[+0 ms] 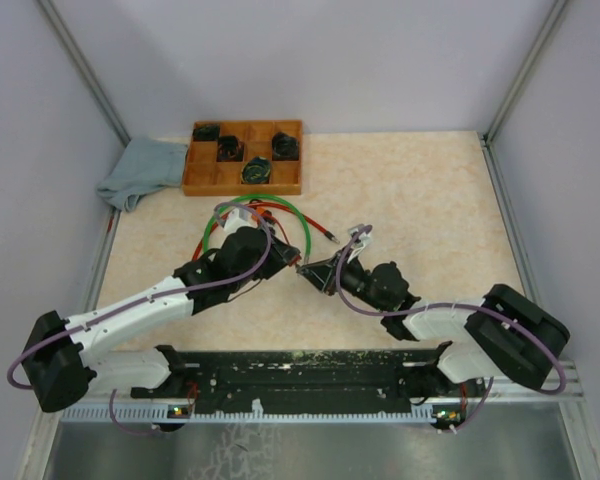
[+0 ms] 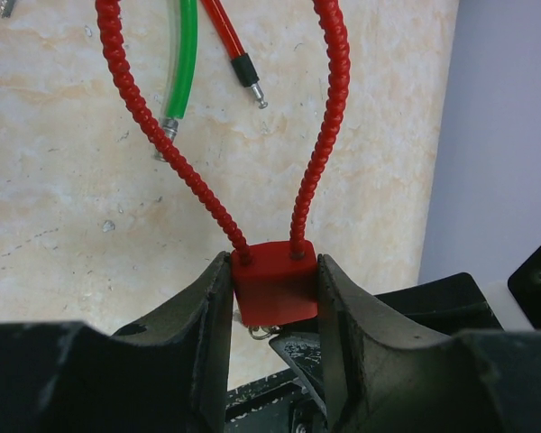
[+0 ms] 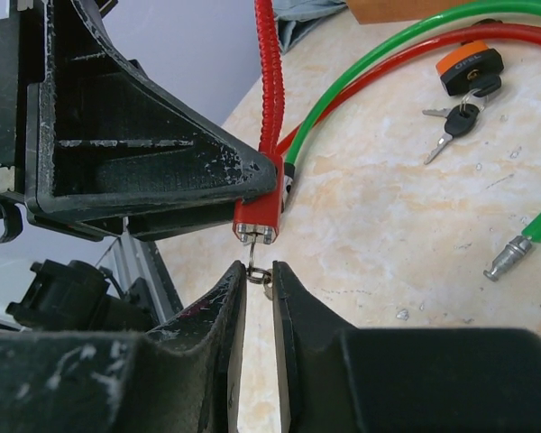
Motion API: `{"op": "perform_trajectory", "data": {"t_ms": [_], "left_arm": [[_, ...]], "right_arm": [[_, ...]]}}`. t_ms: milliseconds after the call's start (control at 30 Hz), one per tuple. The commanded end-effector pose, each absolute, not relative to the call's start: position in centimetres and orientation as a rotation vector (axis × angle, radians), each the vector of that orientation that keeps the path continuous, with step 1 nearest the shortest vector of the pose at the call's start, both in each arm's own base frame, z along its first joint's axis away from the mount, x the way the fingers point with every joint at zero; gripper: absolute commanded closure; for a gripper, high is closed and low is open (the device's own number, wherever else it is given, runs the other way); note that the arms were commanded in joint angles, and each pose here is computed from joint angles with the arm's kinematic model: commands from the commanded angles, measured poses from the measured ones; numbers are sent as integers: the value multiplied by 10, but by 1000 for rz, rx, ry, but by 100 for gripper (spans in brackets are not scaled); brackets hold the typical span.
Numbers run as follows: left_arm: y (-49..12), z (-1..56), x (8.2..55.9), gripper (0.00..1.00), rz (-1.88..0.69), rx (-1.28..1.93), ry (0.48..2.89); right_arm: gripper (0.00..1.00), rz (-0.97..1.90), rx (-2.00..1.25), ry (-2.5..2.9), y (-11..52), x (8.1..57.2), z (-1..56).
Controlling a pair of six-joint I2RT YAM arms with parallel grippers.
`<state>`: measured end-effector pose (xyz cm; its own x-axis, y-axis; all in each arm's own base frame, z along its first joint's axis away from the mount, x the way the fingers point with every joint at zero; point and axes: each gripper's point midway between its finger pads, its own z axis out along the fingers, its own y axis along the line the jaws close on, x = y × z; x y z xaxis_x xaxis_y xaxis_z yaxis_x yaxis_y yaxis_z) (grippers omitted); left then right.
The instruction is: Unlock with the key
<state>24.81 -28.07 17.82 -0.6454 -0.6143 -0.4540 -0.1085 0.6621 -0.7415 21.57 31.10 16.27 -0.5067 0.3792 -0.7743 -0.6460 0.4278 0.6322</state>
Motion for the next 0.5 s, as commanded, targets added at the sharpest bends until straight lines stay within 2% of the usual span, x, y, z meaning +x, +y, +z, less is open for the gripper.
{"op": "perform_trajectory", "data": {"t_ms": [0, 133, 467], "left_arm": [[-287, 192, 251, 100, -967, -545, 2115], [-291, 190, 250, 100, -973, -532, 2129], [-299, 172, 242, 100, -955, -459, 2193]], "right_arm": [[85, 1324, -259, 1529, 321, 219, 202], [99, 1319, -266, 1523, 322, 220, 202], [100, 1268, -297, 1466, 324, 229, 219]]}}
